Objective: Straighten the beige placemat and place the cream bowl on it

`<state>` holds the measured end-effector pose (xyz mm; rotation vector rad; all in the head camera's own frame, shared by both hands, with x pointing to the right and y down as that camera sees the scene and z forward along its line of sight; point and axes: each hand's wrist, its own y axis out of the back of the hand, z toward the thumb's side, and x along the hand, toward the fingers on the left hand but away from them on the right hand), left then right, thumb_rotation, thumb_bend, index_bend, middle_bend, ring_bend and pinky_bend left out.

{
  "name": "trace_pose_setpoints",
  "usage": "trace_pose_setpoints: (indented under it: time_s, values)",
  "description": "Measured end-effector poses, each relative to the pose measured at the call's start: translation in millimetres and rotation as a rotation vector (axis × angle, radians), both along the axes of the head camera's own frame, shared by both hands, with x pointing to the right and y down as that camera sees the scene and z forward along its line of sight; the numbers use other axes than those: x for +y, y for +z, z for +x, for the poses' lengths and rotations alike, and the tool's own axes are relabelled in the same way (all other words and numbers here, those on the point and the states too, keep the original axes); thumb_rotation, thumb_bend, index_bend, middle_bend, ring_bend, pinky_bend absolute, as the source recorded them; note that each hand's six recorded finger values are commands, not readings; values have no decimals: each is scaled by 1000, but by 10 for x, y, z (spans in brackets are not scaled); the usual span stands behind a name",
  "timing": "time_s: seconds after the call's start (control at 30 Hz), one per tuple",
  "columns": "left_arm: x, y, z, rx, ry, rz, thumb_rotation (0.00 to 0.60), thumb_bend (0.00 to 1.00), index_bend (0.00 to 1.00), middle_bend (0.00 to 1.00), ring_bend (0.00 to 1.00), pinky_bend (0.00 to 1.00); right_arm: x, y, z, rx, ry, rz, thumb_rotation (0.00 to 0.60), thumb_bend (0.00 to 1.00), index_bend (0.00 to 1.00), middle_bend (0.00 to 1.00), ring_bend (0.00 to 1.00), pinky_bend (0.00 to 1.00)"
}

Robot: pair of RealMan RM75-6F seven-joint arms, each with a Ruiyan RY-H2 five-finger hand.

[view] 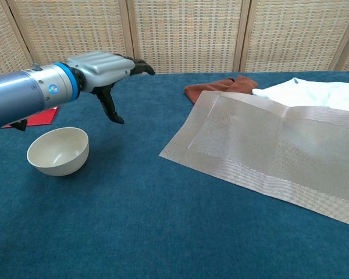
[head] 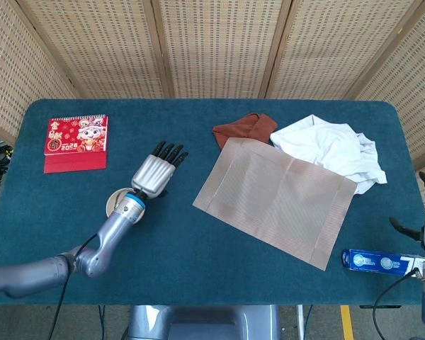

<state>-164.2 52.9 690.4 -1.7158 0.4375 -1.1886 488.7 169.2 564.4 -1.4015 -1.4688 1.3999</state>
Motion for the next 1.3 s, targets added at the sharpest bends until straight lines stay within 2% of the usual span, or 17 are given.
trace_pose_setpoints:
  time_s: [0.5,1.17,1.3]
  values:
    - [217,382,484,-45,86,-73,600,132,73,0,0,0,-18,-18,92,-11,29,10,600,293,124,0,0,0]
    - [373,633,794,-76,129,-62,600,138,74,0,0,0,-36,-15,144,-45,49,24,600,293,127,0,0,0]
    - [389,655,873,-75,133,-51,600,169,99,0,0,0,-43,-34,155,-51,52,35,600,293,132,0,0,0]
